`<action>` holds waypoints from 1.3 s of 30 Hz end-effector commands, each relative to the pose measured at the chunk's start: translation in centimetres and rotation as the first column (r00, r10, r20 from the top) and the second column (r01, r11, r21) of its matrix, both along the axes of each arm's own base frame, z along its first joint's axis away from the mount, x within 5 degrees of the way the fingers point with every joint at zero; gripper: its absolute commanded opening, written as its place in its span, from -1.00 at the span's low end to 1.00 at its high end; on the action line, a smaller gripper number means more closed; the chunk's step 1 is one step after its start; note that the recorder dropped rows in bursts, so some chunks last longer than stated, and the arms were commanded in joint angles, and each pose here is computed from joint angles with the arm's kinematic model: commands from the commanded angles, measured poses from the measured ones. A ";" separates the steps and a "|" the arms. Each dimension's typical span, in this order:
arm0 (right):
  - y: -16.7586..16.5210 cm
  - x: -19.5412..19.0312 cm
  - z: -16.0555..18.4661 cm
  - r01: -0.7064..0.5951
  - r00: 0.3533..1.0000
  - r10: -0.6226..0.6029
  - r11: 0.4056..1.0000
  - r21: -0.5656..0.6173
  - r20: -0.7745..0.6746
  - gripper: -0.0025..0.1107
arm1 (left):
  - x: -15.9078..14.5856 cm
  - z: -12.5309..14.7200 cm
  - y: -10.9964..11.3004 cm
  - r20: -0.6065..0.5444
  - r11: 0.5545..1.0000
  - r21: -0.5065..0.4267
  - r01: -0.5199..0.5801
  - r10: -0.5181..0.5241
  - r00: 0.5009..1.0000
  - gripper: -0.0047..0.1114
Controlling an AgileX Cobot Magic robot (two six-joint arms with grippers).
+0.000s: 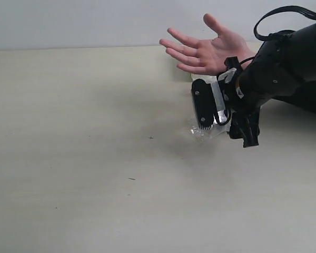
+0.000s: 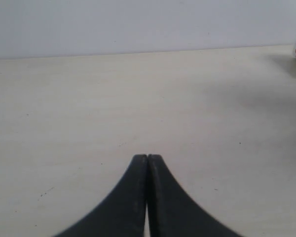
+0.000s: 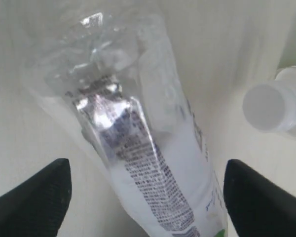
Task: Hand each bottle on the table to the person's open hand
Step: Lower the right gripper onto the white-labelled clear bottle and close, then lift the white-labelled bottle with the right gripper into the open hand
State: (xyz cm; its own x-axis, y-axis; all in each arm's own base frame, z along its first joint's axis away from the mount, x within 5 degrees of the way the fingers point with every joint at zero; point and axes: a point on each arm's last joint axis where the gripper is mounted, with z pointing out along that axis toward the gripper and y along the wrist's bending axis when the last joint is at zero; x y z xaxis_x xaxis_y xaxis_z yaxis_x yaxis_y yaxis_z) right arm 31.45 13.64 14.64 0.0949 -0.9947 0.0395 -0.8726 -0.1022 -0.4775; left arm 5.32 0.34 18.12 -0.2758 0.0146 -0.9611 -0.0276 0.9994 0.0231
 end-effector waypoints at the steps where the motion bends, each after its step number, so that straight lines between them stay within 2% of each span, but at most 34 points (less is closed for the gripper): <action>1: 0.6 0.5 -0.4 -0.050 0.998 0.049 0.999 0.022 0.030 0.45 | 0.0 0.0 0.0 0.007 1.000 -0.001 -0.002 0.002 1.000 -0.88; 9: 0.8 0.7 -1.6 -0.067 0.998 0.067 0.998 0.016 0.018 0.45 | 0.0 0.0 0.0 0.007 1.000 -0.001 -0.002 0.002 1.000 -0.88; 12: 0.8 0.7 -2.2 -0.067 0.998 0.067 0.998 0.010 0.003 0.36 | 0.0 0.0 0.0 0.007 1.000 -0.001 -0.002 0.002 1.000 -0.88; 13: 0.8 0.7 -2.2 -0.067 0.998 0.067 0.998 0.010 0.001 0.29 | 0.0 0.0 0.0 0.007 1.000 -0.001 -0.002 0.002 1.000 -0.88; 15: 0.8 0.7 -2.1 -0.051 0.999 0.051 0.998 0.022 0.004 -0.03 | 0.0 0.0 0.0 0.007 1.000 -0.001 -0.002 0.002 1.000 -0.88; 17: 0.9 0.7 -1.6 -0.018 1.000 0.017 0.998 0.057 0.020 -0.49 | 0.0 0.0 0.0 0.007 1.000 -0.001 -0.002 0.002 1.000 -0.88; 20: 0.9 0.5 0.4 0.031 0.998 -0.036 0.992 0.122 0.047 -0.91 | 0.0 0.0 0.0 0.007 1.000 -0.001 -0.002 0.002 1.000 -0.88; 24: 0.7 -0.8 4.6 0.206 0.976 -0.219 0.933 0.296 0.012 -0.96 | 0.0 0.0 0.0 0.007 1.000 -0.001 -0.002 0.002 1.000 -0.88; 27: 0.4 -2.7 8.5 0.487 0.874 -0.438 0.793 0.367 -0.212 -0.96 | 0.0 0.0 0.0 0.007 1.000 -0.001 -0.002 0.002 1.000 -0.88; 29: 0.2 -3.4 12.2 0.681 0.731 -0.599 0.606 0.410 -0.328 -0.96 | 0.0 0.0 0.0 0.007 1.000 -0.001 -0.002 0.002 1.000 -0.88; 30: 0.0 -3.7 14.2 0.786 0.607 -0.688 0.443 0.432 -0.398 -0.96 | 0.0 0.0 0.0 0.007 1.000 -0.001 -0.002 0.002 1.000 -0.88; 31: -0.1 -4.0 15.3 0.808 0.571 -0.707 0.394 0.438 -0.417 -0.96 | 0.0 0.0 0.0 0.007 1.000 -0.001 -0.002 0.002 1.000 -0.88; 32: -0.3 -4.4 16.9 0.808 0.563 -0.708 0.364 0.464 -0.425 -0.96 | 0.0 0.0 0.0 0.007 1.000 -0.001 -0.002 0.002 1.000 -0.88; 33: -0.2 -4.7 18.2 0.787 0.580 -0.690 0.336 0.517 -0.434 -0.96 | 0.0 0.0 0.0 0.007 1.000 -0.001 -0.002 0.002 1.000 -0.88; 36: -0.3 -5.3 19.7 0.760 0.598 -0.666 0.294 0.580 -0.446 -0.96 | 0.0 0.0 0.0 0.007 1.000 -0.001 -0.002 0.002 1.000 -0.88; 39: -0.4 -4.9 19.7 0.794 0.508 -0.710 0.166 0.585 -0.488 -0.96 | 0.0 0.0 0.0 0.007 1.000 -0.001 -0.002 0.002 1.000 -0.88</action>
